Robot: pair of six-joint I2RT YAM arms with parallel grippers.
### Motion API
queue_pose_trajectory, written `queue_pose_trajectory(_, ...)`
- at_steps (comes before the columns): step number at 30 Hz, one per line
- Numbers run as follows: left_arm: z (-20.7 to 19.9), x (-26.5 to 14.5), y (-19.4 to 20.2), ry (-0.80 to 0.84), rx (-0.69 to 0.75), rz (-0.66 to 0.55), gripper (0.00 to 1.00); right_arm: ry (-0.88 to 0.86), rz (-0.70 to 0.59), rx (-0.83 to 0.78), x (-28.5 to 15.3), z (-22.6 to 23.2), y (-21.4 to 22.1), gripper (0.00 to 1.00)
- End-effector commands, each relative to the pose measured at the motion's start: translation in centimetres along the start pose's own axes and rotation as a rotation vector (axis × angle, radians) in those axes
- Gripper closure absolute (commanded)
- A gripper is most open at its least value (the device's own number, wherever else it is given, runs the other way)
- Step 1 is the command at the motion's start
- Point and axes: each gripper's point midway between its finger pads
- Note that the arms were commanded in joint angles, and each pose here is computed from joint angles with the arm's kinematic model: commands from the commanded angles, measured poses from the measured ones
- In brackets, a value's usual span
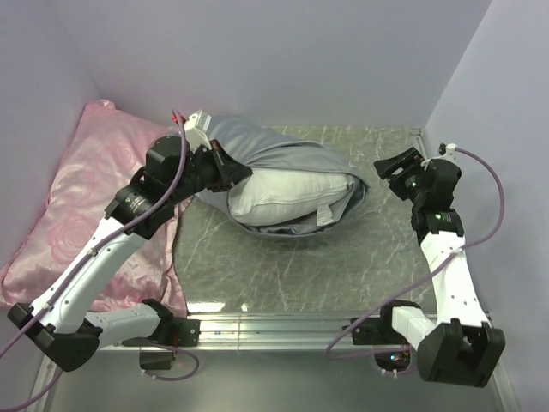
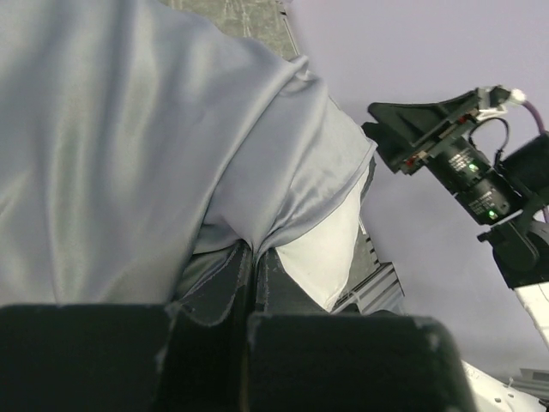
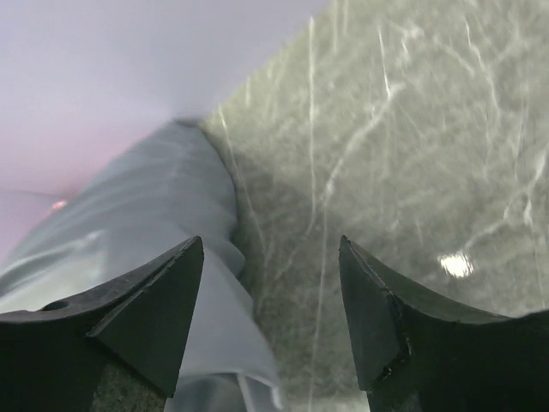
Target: Remove the pillowcase from the pillow
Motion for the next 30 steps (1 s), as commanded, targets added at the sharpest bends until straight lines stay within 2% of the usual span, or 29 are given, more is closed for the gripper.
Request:
queue_pose_trajectory(1, -2.2, -1.1, -5.3, 0.057, -0.001, -0.179, 1.0, -0.076, 0.024, -0.017, -0.4, 1.9, 0.1, 0.29)
queue_pose_trajectory(4, -1.9, -0.2, -4.9, 0.052, 0.001, -0.164, 1.0, -0.128, 0.054, -0.076, -2.3, 4.8, 1.9, 0.29)
queue_pose_trajectory(5, -2.0, 0.0, -5.0, 0.058, -0.001, -0.165, 1.0, -0.126, 0.004, -0.09, -3.4, 5.3, 1.2, 0.28)
queue_pose_trajectory(6, -1.8, 0.6, -4.8, 0.056, -0.002, -0.158, 1.0, -0.141, 0.029, -0.093, -4.1, 5.7, 2.4, 0.28)
queue_pose_trajectory(11, -1.9, 2.0, -4.6, 0.07, -0.017, -0.15, 1.0, -0.304, 0.087, -0.053, -8.7, 8.3, 5.5, 0.27)
queue_pose_trajectory(14, -2.0, 3.2, -4.1, 0.073, -0.018, -0.133, 1.0, -0.347, 0.154, -0.015, -9.9, 9.0, 7.7, 0.27)
queue_pose_trajectory(17, -2.4, 4.0, -3.7, 0.076, -0.017, -0.13, 1.0, -0.399, 0.245, 0.002, -10.3, 10.3, 10.3, 0.27)
queue_pose_trajectory(19, -2.7, 4.3, -3.8, 0.078, -0.019, -0.135, 1.0, -0.402, 0.243, 0.006, -10.2, 11.0, 10.9, 0.27)
queue_pose_trajectory(25, -3.7, 6.0, -2.6, 0.076, -0.008, -0.112, 1.0, -0.441, 0.381, 0.048, -10.7, 13.1, 16.0, 0.19)
queue_pose_trajectory(30, -3.5, 7.4, -1.7, 0.066, -0.007, -0.097, 1.0, -0.363, 0.354, 0.133, -10.2, 11.1, 17.1, 0.11)
Point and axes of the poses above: each gripper's point midway between its finger pads, its own x axis out along the fingers, its own z axis along the line the jaws close on, y = z × x, and after that the axes turned 10 degrees about x, right-handed
